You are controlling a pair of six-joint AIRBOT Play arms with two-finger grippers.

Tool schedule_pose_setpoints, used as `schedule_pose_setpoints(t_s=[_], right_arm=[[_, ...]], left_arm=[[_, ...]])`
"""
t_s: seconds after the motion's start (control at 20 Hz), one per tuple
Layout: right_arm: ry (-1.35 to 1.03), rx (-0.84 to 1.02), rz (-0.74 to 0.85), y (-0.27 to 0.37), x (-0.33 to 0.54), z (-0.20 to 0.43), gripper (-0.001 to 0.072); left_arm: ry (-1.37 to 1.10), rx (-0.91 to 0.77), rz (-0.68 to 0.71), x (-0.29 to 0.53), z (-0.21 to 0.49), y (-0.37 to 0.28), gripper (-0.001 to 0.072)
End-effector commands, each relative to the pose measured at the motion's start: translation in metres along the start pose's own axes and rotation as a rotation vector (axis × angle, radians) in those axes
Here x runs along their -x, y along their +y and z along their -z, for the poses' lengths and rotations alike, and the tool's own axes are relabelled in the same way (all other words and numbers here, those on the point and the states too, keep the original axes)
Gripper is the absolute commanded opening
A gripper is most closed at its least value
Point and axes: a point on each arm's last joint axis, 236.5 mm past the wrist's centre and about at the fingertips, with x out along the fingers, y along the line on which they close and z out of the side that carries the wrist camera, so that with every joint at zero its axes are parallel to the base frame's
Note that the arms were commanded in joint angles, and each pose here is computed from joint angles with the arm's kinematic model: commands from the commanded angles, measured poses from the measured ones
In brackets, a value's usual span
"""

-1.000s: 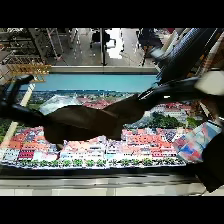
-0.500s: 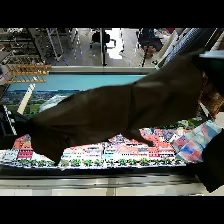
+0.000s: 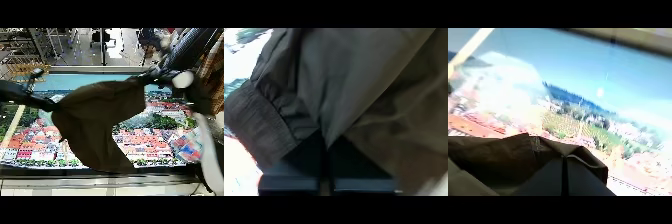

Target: Fold the clothes and pants, and hang the long-sleeved shirts on hangers.

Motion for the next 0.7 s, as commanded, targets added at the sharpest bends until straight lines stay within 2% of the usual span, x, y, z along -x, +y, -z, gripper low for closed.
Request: schedule_pose_setpoints(t_s=[0.0, 0.05, 0.1, 0.25, 0.3, 0.35, 0.5, 0.55, 0.65], right_arm=[[0.028, -0.272, 0.0, -0.049, -0.102, 0.059, 0.0256], [0.047, -0.319, -0.002, -0.057, -0.105, 0.063, 0.0445], [0.066, -0.344, -0.003, -0.065, -0.099, 0.064, 0.0507], [0.271, -0.36, -0.08, -0.065, -0.061, 0.093, 0.052], [0.403, -0.364, -0.139, -0.051, -0.045, 0.119, 0.052], [0.58, -0.369, -0.226, -0.025, -0.025, 0.153, 0.052], [1.093, -0.364, -0.484, 0.066, 0.044, 0.248, 0.052], [1.186, -0.35, -0.523, 0.091, 0.055, 0.27, 0.052], [1.284, -0.271, -0.534, 0.131, 0.06, 0.307, 0.0522]], left_arm=[[-0.041, 0.21, -0.114, -0.086, 0.017, 0.094, 0.0418], [-0.055, 0.255, -0.142, -0.086, 0.019, 0.107, 0.0632], [-0.062, 0.303, -0.161, -0.08, 0.021, 0.116, 0.0668], [0.014, 0.459, -0.167, -0.055, 0.05, 0.124, 0.0667], [0.08, 0.505, -0.134, -0.05, 0.067, 0.117, 0.0637], [0.149, 0.551, -0.089, -0.048, 0.084, 0.105, 0.0582], [0.324, 0.65, 0.034, -0.047, 0.123, 0.066, 0.0579], [0.366, 0.659, 0.063, -0.049, 0.134, 0.054, 0.0548], [0.407, 0.675, 0.087, -0.05, 0.149, 0.036, 0.0545]])
